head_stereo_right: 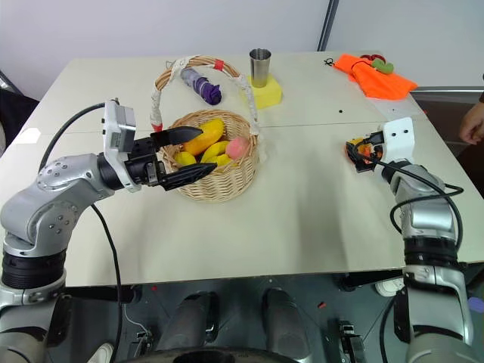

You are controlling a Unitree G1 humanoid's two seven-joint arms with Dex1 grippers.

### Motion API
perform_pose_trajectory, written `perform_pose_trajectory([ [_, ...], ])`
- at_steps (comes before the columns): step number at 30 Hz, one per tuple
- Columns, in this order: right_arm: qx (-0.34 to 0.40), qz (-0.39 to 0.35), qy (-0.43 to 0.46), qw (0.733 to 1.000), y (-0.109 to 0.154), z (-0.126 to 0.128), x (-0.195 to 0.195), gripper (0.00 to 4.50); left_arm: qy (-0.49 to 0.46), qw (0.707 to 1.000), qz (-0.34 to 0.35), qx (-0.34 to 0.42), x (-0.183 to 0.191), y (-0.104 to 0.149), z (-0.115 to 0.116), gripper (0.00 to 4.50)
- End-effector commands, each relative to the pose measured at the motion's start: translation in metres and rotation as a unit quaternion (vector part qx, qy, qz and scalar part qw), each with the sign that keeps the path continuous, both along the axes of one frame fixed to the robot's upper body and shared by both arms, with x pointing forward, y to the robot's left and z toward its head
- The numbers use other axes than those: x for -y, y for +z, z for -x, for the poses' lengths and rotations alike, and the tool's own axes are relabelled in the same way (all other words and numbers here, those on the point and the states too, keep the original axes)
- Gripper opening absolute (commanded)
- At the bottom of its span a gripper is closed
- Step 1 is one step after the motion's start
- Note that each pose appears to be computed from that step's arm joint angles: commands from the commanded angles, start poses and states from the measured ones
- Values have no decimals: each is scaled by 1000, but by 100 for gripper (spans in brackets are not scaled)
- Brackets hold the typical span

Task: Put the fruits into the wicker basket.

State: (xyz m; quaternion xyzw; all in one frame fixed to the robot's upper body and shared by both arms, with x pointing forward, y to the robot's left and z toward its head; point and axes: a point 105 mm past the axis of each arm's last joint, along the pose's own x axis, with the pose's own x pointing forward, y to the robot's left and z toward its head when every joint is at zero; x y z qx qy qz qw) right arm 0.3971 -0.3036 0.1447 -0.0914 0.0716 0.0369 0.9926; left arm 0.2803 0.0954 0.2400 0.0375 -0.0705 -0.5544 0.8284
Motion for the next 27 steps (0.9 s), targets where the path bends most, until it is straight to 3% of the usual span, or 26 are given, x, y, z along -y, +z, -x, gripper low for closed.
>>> perform_pose_trajectory([
  [1, -10, -7, 6, 1000, -2, -8, 1, 450, -7, 1000, 0, 14, 3, 6, 7, 445],
  [6, -21, 4, -17, 1000, -7, -14, 11, 450, -6, 1000, -9, 6, 3, 1, 9, 445],
  [9, -7, 27, -14, 1000, -2, -16, 12, 371, 2, 1000, -27, -6, -1, -10, 10, 450],
  [12, 10, 24, -4, 1000, 3, -17, 7, 224, 23, 999, -43, -19, -10, -23, 8, 450],
  [14, 19, 36, 11, 999, 5, -14, 2, 181, 39, 998, -37, -26, -18, -29, 7, 450],
  [18, 56, 63, 52, 995, 23, -1, -13, 181, 74, 997, -27, -10, -36, -34, 6, 450],
  [20, 114, 51, 149, 981, 53, 19, -50, 181, 114, 993, -7, -1, -56, -33, 3, 450],
  [23, 143, -3, 304, 942, 84, 63, -109, 181, 147, 989, 0, 1, -78, -38, 4, 450],
  [27, 90, -41, 473, 875, 95, 113, -182, 181, 159, 987, -15, -15, -95, -52, 6, 450],
])
